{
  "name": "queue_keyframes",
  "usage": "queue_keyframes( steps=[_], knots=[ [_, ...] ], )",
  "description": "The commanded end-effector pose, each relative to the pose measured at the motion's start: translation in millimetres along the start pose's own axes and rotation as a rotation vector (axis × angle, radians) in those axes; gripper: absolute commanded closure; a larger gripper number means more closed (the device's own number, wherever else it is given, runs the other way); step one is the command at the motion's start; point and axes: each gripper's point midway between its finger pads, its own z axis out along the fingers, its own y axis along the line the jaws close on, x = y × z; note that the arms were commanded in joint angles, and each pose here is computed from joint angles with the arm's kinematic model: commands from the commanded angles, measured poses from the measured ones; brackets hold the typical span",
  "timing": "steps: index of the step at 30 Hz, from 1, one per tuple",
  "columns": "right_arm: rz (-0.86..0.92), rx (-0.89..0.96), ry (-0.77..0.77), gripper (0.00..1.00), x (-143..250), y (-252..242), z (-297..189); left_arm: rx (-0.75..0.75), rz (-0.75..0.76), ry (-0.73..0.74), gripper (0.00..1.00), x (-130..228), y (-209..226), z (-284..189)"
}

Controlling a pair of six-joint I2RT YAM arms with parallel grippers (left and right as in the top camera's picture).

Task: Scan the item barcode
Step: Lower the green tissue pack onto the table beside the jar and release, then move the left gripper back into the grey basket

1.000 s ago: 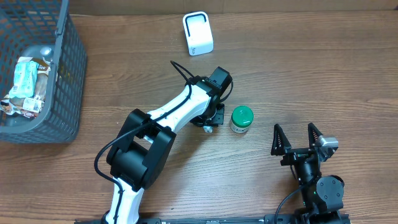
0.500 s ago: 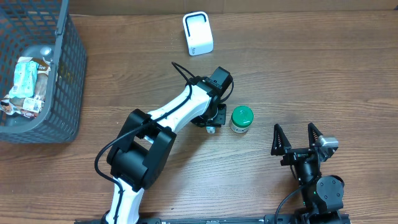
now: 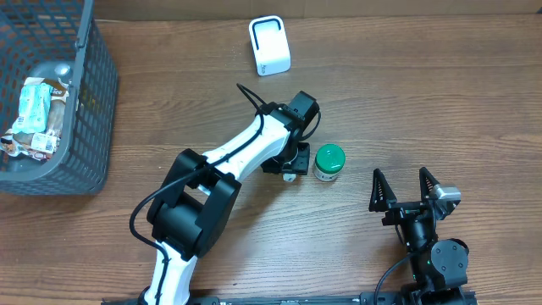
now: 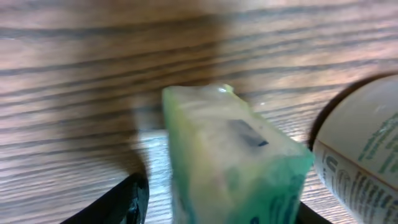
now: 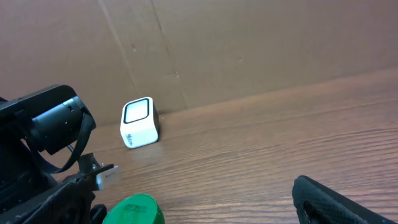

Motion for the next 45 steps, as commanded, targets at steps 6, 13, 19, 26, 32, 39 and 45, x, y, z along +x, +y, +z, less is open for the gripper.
queue_keyframes(
  steps=[6,13,19,26,32,39,45],
  knots=[
    [-0.004,-0.003,-0.002,0.00,2,0,0,-0.001,0.048,-0.196,0.41,-68,-1,-56],
    [-0.004,-0.003,-0.002,0.00,2,0,0,0.037,0.020,-0.301,0.42,-102,-1,-109],
    [-0.004,-0.003,-0.002,0.00,2,0,0,-0.002,0.012,-0.375,0.46,-121,31,-169],
    [-0.004,-0.003,-0.002,0.00,2,0,0,-0.049,-0.057,-0.504,0.46,-130,81,-263],
    [-0.004,-0.003,-0.002,0.00,2,0,0,-0.014,-0.130,-0.740,0.45,-134,111,-359],
    [-0.004,-0.003,-0.002,0.00,2,0,0,-0.054,-0.252,-0.952,0.44,-125,166,-433],
    [-0.004,-0.003,-0.002,0.00,2,0,0,-0.224,-0.486,-0.972,0.42,-109,251,-444]
  ],
)
